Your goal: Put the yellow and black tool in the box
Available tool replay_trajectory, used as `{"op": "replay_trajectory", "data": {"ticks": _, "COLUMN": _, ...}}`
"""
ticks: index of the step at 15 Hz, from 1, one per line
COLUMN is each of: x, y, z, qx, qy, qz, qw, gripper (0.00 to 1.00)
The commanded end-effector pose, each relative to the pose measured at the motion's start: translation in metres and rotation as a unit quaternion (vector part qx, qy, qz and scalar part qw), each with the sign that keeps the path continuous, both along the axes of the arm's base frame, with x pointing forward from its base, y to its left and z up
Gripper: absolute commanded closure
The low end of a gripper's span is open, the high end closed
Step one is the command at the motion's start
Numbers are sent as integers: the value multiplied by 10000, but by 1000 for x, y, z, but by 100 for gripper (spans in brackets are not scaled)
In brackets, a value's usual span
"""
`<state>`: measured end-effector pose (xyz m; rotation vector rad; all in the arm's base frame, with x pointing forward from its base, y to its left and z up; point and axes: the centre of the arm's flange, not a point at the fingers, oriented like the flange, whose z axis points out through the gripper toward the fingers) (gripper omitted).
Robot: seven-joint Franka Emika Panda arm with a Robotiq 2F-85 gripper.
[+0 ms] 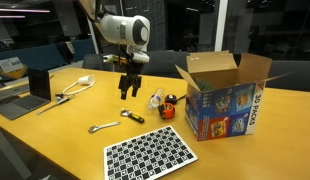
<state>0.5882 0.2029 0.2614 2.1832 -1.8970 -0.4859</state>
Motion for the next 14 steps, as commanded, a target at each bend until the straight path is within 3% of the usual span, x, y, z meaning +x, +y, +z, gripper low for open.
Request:
{"op": "replay_trajectory", "data": {"ticks": 1, "x": 16, "y": -1, "z": -21, "qx": 232, "qy": 38, "qz": -887, "qw": 9958, "gripper": 0}}
{"op": "replay_trajectory", "data": {"ticks": 8, "x": 27, "y": -6, "z": -63, "qx": 766, "qy": -410, "qz": -1406, "qw": 9862, "gripper": 0}}
{"op": "replay_trajectory", "data": {"ticks": 14, "x": 22, "y": -9, "z": -93, "qx": 763, "qy": -494, "qz": -1133, "qw": 9894, "gripper": 0}}
